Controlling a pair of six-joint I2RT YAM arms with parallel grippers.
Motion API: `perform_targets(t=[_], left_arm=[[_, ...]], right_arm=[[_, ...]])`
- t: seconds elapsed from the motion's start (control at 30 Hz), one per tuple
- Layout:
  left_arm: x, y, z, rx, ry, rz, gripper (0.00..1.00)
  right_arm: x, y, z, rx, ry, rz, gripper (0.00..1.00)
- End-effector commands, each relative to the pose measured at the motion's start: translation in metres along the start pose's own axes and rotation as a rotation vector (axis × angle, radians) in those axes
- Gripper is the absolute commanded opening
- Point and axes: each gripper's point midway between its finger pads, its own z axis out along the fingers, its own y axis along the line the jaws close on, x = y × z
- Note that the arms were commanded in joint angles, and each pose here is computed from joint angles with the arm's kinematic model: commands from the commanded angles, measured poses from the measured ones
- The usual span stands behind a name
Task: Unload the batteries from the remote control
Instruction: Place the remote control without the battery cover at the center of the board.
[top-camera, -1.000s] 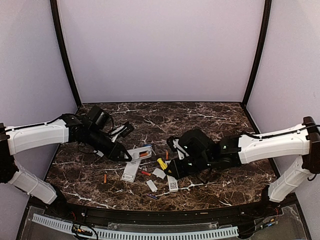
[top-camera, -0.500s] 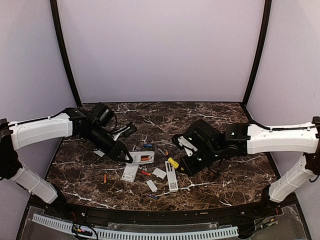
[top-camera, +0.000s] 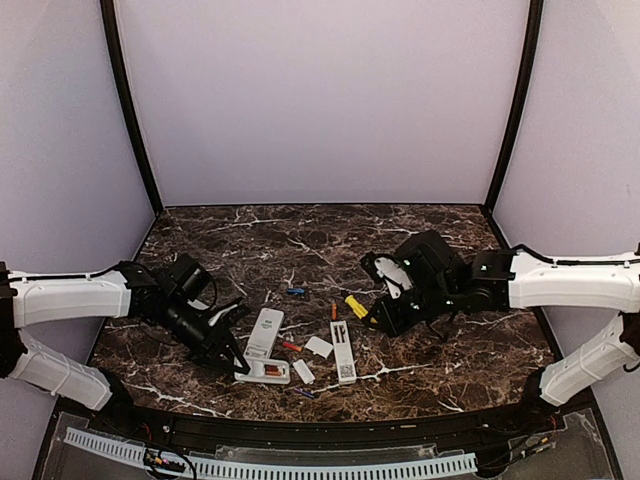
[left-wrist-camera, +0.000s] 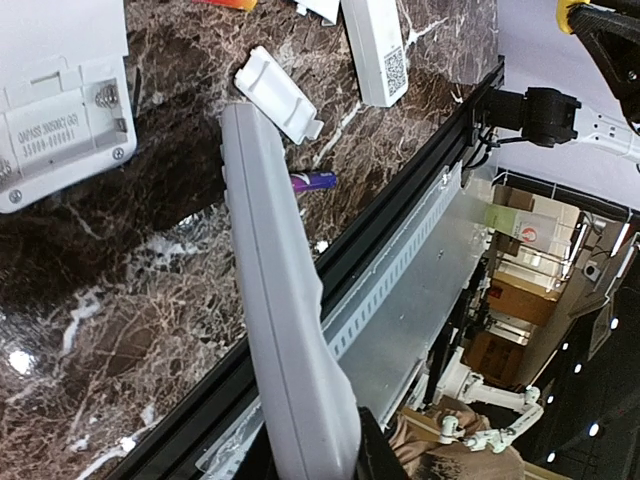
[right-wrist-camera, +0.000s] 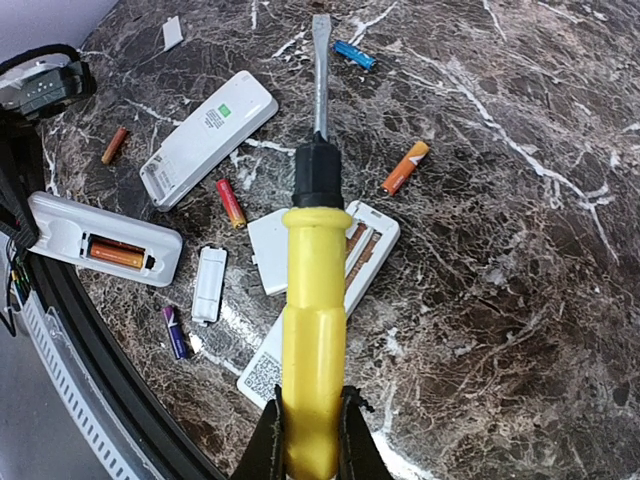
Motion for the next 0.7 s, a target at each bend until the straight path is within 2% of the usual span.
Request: perform_targets(t=[0.0, 0.07, 0.17, 0.23, 0.33, 0.47, 0.53, 0.67], left_arm=[[0.004, -0.013, 0.002, 0.110, -0.009, -0.093, 0.00], [0.009, -0.006, 0.007, 0.116, 0.005, -0.135, 0.01], [0.013, 0.008, 0.013, 0.087, 0.011, -0.182, 0.08], [0.013, 0.015, 0.015, 0.054, 0.007, -0.205, 0.20], [0.011, 0.027, 0.017, -0.009, -0.003, -0.223, 0.44], [0.008, 0.040, 0.011, -0.108, -0.037, -0.230, 0.68], [0.005, 0.043, 0.004, -0.158, -0.069, -0.218, 0.77], [-0.004, 0.050, -0.022, -0.318, -0.168, -0.191, 0.86]], right_arm=[[-0.013, 0.016, 0.002, -0.091, -0.066, -0.052, 0.00], [-0.012, 0.017, 0.003, -0.101, -0.069, -0.059, 0.00], [-0.014, 0.018, 0.000, -0.111, -0.088, -0.069, 0.00], [-0.015, 0.019, -0.001, -0.118, -0.097, -0.070, 0.00], [-0.017, 0.022, -0.002, -0.132, -0.106, -0.059, 0.00], [-0.022, 0.025, -0.002, -0.149, -0.123, -0.039, 0.00], [-0.024, 0.027, -0.001, -0.154, -0.127, -0.030, 0.00], [-0.026, 0.033, -0.001, -0.172, -0.138, -0.029, 0.00]])
